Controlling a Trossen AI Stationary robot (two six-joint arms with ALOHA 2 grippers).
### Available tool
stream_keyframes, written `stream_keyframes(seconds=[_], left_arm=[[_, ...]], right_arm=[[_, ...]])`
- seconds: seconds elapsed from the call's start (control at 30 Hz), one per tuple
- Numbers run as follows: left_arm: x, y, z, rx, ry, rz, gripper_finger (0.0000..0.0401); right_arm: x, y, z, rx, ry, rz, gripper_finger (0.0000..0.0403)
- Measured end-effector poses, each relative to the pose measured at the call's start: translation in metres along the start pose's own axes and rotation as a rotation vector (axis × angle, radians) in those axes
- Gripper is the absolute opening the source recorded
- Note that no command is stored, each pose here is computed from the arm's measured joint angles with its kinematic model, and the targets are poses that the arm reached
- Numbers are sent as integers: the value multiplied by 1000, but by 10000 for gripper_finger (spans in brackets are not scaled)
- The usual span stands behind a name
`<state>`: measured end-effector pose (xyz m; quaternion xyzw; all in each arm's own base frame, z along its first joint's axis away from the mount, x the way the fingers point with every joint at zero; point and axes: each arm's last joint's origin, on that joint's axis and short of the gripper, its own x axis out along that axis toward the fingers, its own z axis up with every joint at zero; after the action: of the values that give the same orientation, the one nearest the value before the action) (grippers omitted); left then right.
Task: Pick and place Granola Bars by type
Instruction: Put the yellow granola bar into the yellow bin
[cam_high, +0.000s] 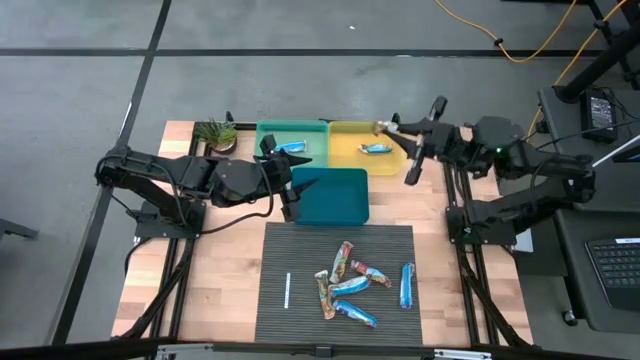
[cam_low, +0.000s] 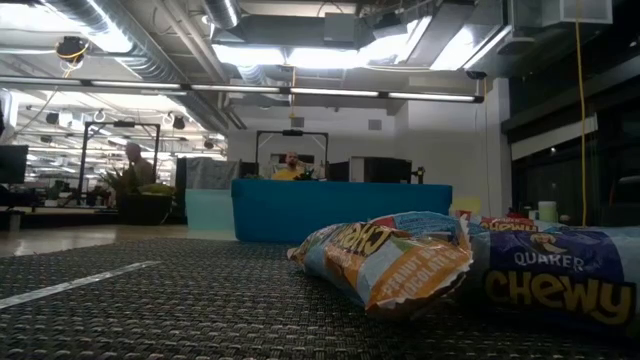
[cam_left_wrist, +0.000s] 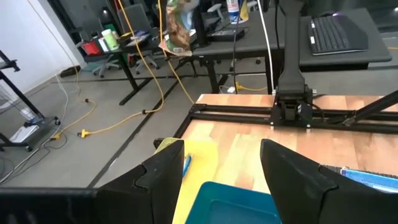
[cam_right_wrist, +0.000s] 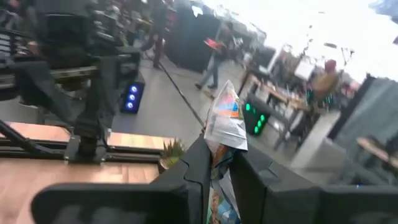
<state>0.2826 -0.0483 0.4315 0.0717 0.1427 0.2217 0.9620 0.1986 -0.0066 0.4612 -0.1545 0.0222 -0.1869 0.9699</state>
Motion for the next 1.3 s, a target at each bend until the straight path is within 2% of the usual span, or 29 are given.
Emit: stream_keyframes(seconds=[0.57,0.83,1.3], left_arm=[[0,0,0,-19,0,1,205],[0,0,0,-19,0,1,205],[0,0,0,-34,0,1,205]], right_arm=[[0,-49,-9,14,181,-159,56],[7,-68,-22,28,237,-155,56],[30,-94,-55,131,374,-57,56]])
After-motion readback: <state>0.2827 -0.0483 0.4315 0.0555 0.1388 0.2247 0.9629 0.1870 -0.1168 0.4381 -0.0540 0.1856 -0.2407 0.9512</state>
